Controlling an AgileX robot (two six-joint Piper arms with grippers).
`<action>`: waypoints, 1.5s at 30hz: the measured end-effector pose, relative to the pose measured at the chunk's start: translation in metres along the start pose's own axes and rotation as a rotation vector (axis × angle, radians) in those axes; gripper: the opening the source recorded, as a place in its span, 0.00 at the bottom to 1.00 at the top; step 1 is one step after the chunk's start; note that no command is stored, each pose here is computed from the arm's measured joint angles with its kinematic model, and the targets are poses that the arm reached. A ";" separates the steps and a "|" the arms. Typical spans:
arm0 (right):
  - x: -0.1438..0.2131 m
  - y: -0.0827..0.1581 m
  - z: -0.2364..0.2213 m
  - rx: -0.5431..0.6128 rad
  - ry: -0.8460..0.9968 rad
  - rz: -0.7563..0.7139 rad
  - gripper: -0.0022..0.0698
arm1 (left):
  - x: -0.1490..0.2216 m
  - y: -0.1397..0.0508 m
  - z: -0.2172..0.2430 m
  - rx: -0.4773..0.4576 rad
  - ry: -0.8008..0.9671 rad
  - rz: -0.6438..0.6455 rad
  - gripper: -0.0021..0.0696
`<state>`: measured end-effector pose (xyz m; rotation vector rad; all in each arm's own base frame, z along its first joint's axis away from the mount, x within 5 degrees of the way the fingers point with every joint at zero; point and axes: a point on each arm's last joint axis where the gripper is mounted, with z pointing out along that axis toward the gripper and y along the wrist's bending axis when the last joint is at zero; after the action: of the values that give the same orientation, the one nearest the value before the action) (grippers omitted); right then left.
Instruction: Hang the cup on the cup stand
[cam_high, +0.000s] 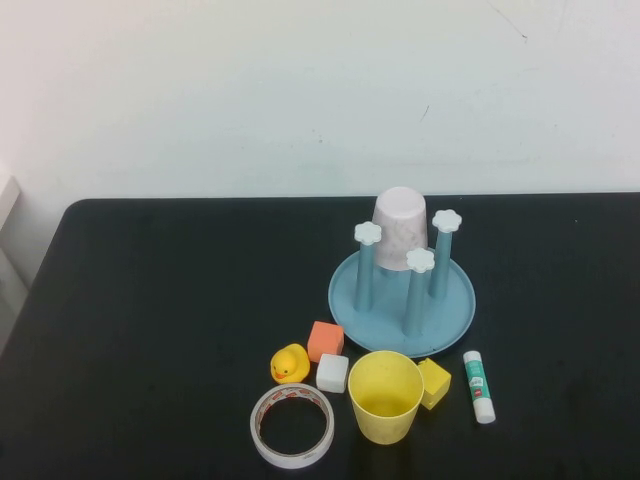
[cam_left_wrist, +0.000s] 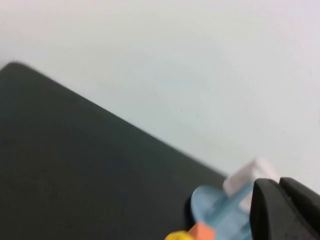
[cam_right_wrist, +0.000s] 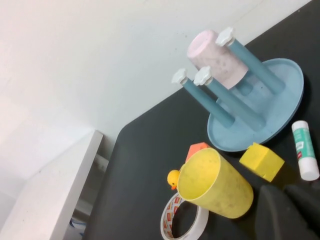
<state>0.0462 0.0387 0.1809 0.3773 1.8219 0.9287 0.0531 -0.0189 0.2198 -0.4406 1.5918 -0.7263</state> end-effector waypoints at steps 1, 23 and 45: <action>0.000 0.000 0.000 0.000 0.002 -0.002 0.04 | -0.005 -0.006 0.001 0.003 0.022 0.052 0.03; -0.002 0.002 0.000 -0.022 -0.027 -0.076 0.04 | -0.049 -0.074 0.147 0.124 0.952 0.809 0.03; 0.004 0.003 0.000 -0.040 0.039 -0.125 0.04 | 0.112 -0.152 0.293 0.058 1.433 1.008 0.70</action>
<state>0.0439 0.0432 0.1810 0.2192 1.8379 0.8894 0.3027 -0.2615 0.2304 1.1710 2.6770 -0.1945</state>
